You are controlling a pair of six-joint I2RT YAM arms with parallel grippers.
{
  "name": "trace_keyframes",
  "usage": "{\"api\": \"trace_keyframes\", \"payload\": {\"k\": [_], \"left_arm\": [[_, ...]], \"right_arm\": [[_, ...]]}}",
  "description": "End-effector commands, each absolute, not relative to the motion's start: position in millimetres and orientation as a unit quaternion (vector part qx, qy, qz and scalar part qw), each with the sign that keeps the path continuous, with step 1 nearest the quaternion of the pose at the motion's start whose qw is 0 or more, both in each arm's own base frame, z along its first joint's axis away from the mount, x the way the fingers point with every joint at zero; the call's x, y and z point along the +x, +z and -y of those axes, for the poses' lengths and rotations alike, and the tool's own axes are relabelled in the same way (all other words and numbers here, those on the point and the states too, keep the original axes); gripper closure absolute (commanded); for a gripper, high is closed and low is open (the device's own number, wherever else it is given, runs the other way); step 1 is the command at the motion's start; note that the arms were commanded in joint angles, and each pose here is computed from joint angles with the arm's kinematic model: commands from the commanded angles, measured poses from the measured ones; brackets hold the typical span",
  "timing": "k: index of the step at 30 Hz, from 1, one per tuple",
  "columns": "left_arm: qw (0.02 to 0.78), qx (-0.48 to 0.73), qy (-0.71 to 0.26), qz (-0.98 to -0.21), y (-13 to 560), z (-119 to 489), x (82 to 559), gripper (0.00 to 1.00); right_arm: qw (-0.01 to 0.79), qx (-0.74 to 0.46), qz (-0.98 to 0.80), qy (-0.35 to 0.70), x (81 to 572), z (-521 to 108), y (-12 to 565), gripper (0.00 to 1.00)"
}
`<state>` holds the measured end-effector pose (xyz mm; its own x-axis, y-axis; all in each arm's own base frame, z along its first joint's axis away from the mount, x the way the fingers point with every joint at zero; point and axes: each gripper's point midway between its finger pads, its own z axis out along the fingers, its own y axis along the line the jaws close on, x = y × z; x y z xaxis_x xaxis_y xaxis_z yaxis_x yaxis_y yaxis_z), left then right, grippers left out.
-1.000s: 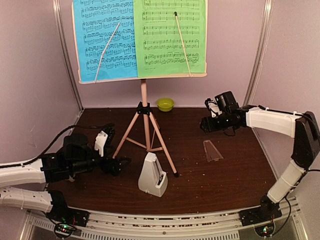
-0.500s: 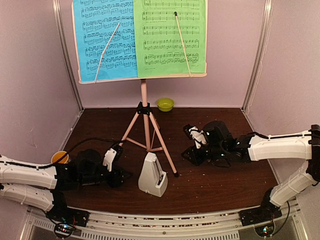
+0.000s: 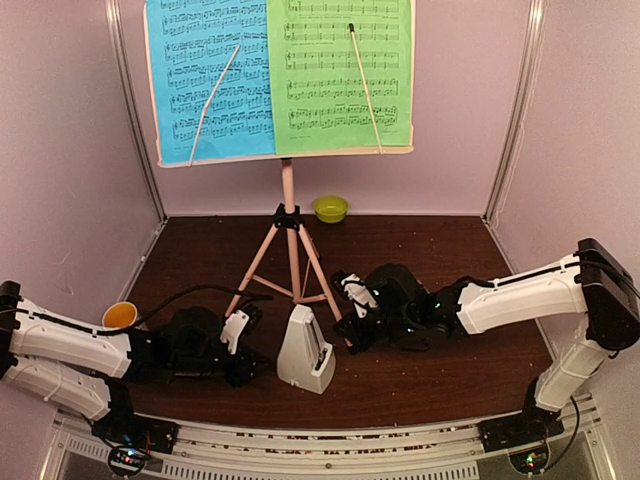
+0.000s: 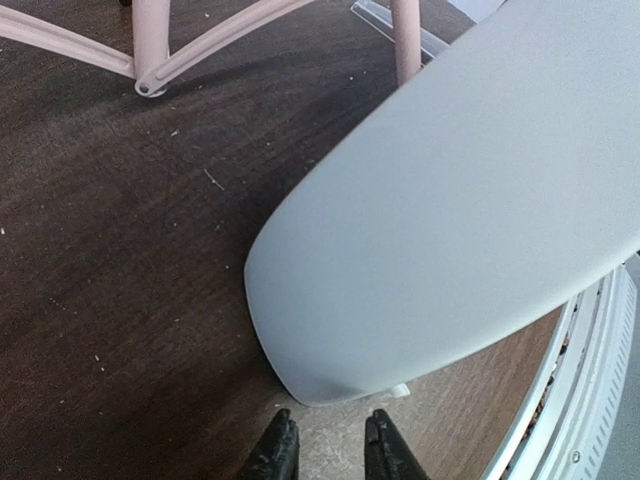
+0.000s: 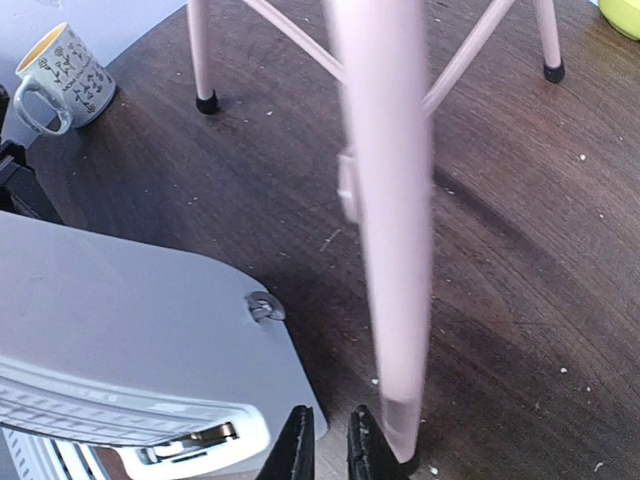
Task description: Set up the instrument practice props
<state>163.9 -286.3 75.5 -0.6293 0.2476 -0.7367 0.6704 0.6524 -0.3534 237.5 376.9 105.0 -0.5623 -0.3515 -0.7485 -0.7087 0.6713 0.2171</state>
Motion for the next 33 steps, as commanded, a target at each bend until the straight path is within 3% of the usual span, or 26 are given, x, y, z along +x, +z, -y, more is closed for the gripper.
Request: {"api": "trace_keyframes", "payload": {"k": [1,19,33], "left_arm": [[0.354,0.266,-0.358,-0.822,98,305,165,0.76],[0.362,0.252,-0.358,-0.823,98,314,171,0.79],[0.385,0.235,-0.314,-0.835,103,308,203,0.77]], "right_arm": [[0.368,-0.31,-0.839,0.256,240,-390,116,0.86],[0.339,-0.344,-0.846,0.228,226,-400,87,0.89],[0.29,-0.316,-0.837,0.34,182,-408,90,0.89]]}}
